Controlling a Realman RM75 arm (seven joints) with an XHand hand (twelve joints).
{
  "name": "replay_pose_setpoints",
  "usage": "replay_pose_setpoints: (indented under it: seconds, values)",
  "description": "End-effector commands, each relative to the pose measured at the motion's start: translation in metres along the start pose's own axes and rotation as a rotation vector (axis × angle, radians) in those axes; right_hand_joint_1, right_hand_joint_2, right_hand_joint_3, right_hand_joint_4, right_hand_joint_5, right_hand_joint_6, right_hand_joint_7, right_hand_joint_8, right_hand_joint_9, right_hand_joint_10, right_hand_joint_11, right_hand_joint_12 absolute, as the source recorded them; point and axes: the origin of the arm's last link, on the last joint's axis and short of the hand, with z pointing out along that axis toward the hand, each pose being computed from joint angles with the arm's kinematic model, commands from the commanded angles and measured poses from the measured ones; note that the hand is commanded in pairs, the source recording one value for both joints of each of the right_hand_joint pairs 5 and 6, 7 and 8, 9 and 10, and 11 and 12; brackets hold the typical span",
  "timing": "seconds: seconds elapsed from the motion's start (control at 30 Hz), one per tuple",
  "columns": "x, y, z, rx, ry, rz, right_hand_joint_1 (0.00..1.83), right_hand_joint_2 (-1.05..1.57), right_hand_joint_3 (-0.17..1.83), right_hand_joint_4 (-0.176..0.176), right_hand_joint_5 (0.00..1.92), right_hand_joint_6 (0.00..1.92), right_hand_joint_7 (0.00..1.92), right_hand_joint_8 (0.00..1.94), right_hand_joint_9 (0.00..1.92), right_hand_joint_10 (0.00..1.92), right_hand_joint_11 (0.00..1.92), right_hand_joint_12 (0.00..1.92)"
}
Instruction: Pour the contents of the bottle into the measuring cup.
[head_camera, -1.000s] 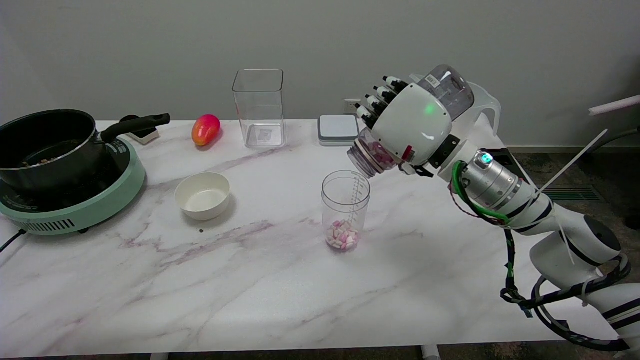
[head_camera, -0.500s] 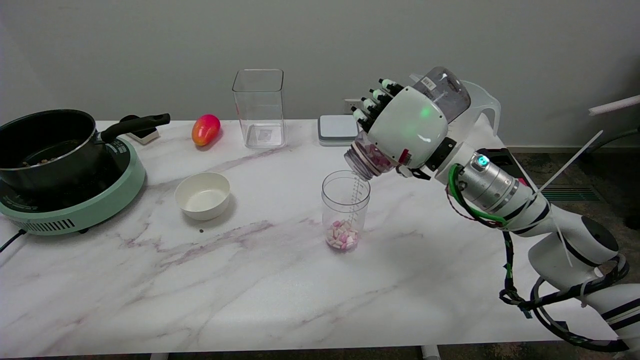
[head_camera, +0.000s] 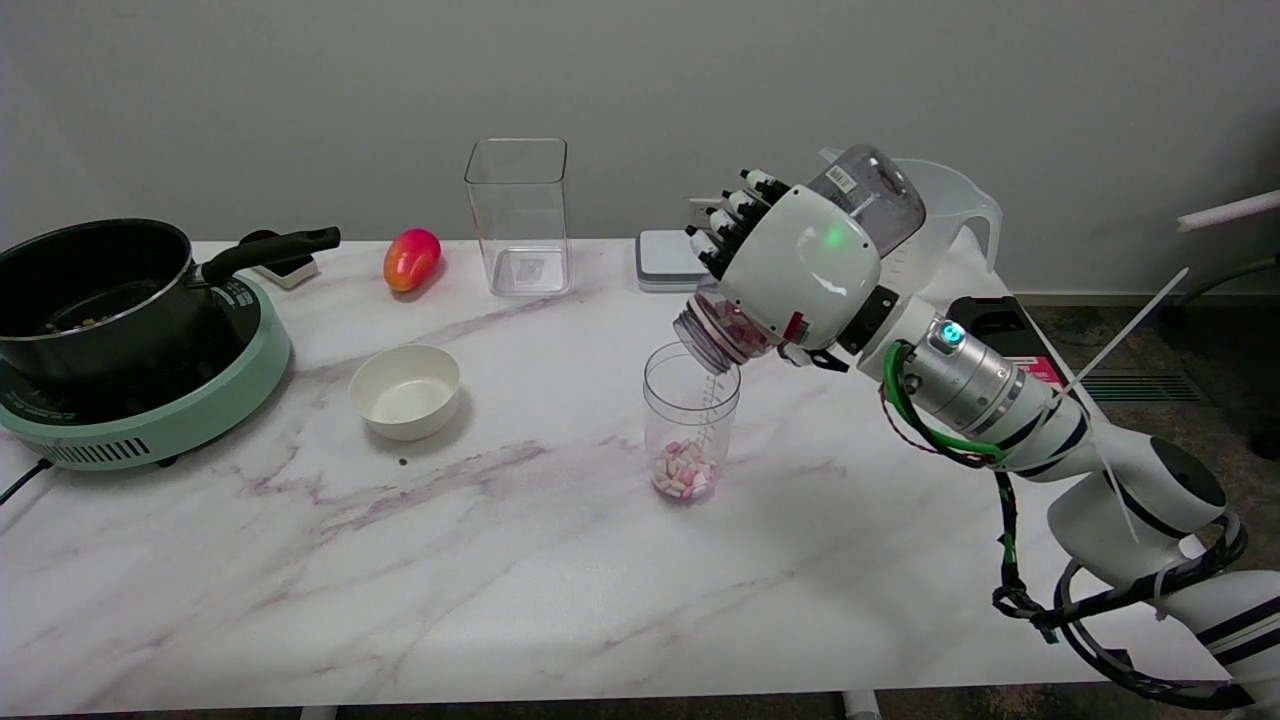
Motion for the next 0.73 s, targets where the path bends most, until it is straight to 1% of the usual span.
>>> replay_pose_setpoints:
  seconds: [0.03, 0.3, 0.47, 0.57, 0.73]
  values:
    - [0.002, -0.003, 0.001, 0.016, 0.009, -0.037, 1.25, 1.48, 0.26, 0.000, 1.91, 1.91, 1.85, 1.85, 1.40, 1.40, 1.30, 1.30]
    - [-0.001, 0.006, -0.001, -0.058, 0.002, 0.034, 1.25, 1.49, 0.26, 0.000, 1.92, 1.92, 1.85, 1.85, 1.40, 1.40, 1.31, 1.31]
    - [-0.004, 0.016, -0.003, -0.108, -0.003, 0.047, 1.25, 1.49, 0.26, 0.000, 1.92, 1.92, 1.85, 1.85, 1.40, 1.40, 1.31, 1.31]
    - [-0.010, 0.026, -0.006, -0.186, -0.002, 0.133, 1.25, 1.49, 0.26, 0.000, 1.92, 1.92, 1.86, 1.86, 1.40, 1.40, 1.31, 1.31]
    - [-0.024, 0.047, -0.018, -0.434, 0.017, 0.428, 1.23, 1.53, 0.25, 0.000, 1.92, 1.92, 1.86, 1.86, 1.41, 1.41, 1.32, 1.32]
